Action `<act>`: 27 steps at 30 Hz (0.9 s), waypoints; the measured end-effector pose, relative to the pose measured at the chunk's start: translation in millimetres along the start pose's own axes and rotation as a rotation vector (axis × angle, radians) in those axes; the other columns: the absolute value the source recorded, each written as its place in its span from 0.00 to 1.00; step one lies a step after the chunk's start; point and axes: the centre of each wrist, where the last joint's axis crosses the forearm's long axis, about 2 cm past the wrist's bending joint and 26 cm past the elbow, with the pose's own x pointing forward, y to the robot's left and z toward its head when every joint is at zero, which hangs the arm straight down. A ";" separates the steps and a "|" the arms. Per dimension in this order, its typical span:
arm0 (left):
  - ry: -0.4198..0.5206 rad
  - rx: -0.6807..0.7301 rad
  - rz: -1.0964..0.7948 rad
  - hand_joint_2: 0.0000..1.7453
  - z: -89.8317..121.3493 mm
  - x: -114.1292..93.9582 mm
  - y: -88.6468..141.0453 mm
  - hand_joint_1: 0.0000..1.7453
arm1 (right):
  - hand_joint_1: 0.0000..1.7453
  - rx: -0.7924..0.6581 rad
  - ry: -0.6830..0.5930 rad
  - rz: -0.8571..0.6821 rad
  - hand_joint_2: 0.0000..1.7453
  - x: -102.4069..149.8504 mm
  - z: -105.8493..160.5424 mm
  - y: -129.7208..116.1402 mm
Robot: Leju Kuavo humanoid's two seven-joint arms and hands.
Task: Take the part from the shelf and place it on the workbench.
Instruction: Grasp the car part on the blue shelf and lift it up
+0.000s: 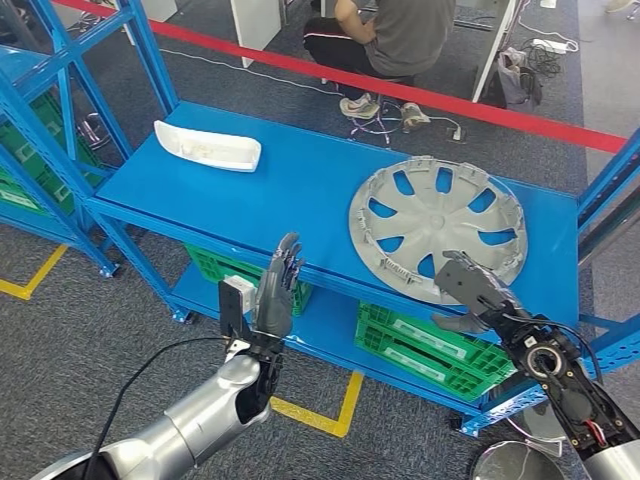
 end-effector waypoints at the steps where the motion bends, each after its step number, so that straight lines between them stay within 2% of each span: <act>1: -0.001 0.000 0.001 0.00 -0.2 0.1 -0.1 0.00 | 0.00 0.007 0.001 0.003 1.00 -0.4 -0.6 0.0; 11: -0.012 0.018 0.010 0.00 -3.4 1.5 -0.2 0.00 | 0.00 0.086 0.012 0.037 1.00 -7.3 -9.3 -7.9; 19: -0.021 0.007 0.024 0.00 -7.5 3.3 -1.5 0.00 | 0.00 0.149 0.109 0.046 1.00 -18.7 -11.2 -13.7; 27: -0.019 -0.001 0.024 0.00 -9.6 4.3 -4.1 0.00 | 0.00 0.176 0.164 0.084 1.00 -24.6 -11.0 -8.9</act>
